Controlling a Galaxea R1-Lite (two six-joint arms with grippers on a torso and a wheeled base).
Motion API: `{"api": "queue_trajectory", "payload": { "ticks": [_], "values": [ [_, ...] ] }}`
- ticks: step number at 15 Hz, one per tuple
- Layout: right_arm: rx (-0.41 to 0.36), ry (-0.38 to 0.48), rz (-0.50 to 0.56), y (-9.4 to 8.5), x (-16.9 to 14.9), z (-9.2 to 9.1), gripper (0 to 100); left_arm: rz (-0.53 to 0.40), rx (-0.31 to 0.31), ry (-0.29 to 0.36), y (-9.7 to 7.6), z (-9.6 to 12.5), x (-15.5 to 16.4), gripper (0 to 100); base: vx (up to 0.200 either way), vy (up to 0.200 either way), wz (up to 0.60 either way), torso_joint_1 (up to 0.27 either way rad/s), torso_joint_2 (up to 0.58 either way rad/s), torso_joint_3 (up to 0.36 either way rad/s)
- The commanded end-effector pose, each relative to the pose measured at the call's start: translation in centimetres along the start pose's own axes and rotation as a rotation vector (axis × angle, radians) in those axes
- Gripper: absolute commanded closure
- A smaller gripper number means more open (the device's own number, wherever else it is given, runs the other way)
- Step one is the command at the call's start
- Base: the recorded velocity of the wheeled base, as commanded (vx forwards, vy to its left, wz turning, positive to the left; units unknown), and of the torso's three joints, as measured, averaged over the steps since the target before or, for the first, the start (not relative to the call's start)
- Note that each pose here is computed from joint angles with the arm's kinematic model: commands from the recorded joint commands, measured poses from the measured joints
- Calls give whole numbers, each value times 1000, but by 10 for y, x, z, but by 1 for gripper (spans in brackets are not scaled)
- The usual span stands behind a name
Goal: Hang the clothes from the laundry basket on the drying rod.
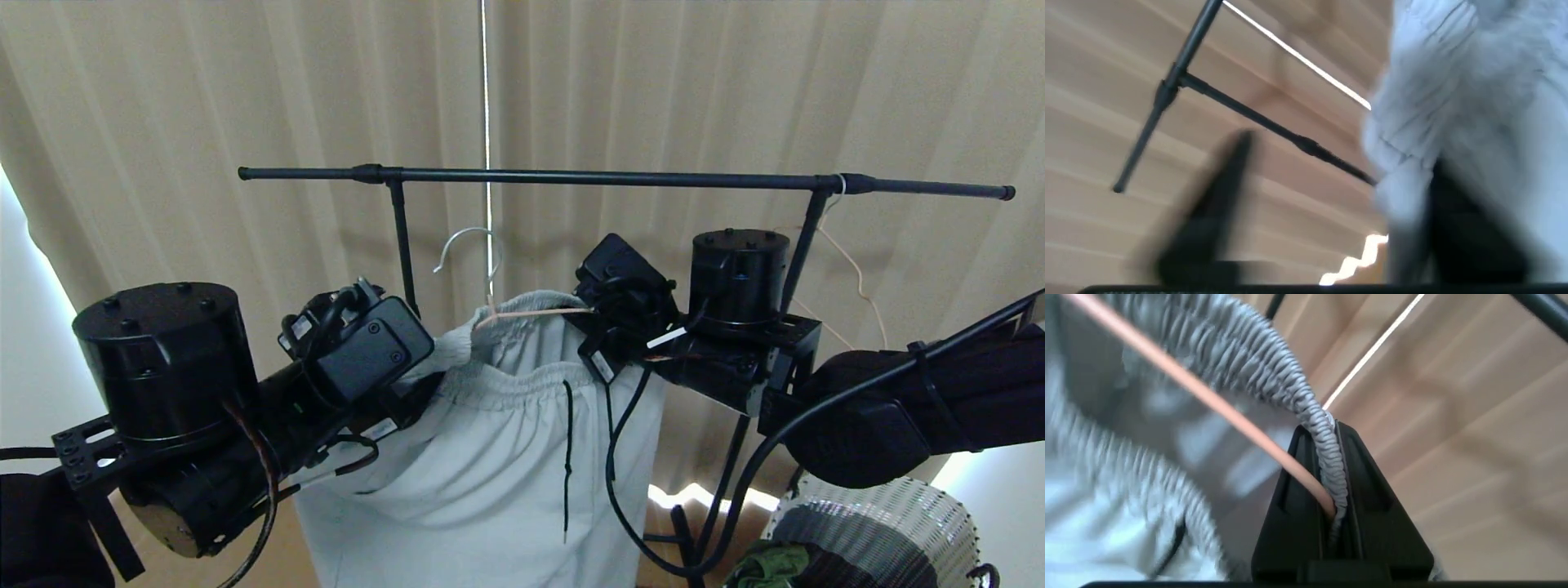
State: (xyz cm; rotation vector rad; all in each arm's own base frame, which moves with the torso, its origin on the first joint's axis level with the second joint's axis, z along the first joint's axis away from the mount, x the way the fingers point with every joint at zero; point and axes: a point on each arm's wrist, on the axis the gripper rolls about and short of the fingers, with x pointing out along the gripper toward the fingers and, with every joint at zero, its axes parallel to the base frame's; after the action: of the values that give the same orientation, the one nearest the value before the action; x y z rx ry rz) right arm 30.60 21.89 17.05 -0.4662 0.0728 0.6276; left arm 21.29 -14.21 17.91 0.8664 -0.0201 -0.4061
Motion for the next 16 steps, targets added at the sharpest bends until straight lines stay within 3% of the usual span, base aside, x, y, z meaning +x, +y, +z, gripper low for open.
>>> {"api": "queue_trajectory", "payload": {
  "ticks": [1, 5, 8, 10, 12, 16],
  "values": [
    [7, 6, -29, -12, -5, -3, 100, -24, -16, -19, -1, -2, -5, 0, 0, 0, 0, 0, 0, 0],
    [17, 18, -80, -30, -21, -6, 100, -21, -41, -37, 2, -3, -18, 0, 0, 0, 0, 0, 0, 0],
    [30, 46, -172, -51, -26, -11, 100, -46, -122, -54, 0, -6, -28, 0, 0, 0, 0, 0, 0, 0],
    [34, 44, -205, -60, -31, -10, 100, -49, -139, -52, 0, -11, -37, 0, 0, 0, 0, 0, 0, 0],
    [43, 13, -258, -77, -45, -1, 100, -46, -193, 3, -3, -29, -53, 0, 0, 0, 0, 0, 0, 0],
    [95, -68, -291, -84, -70, 22, 100, -52, -235, 49, -6, -39, -52, 0, 0, 0, 0, 0, 0, 0]
  ]
}}
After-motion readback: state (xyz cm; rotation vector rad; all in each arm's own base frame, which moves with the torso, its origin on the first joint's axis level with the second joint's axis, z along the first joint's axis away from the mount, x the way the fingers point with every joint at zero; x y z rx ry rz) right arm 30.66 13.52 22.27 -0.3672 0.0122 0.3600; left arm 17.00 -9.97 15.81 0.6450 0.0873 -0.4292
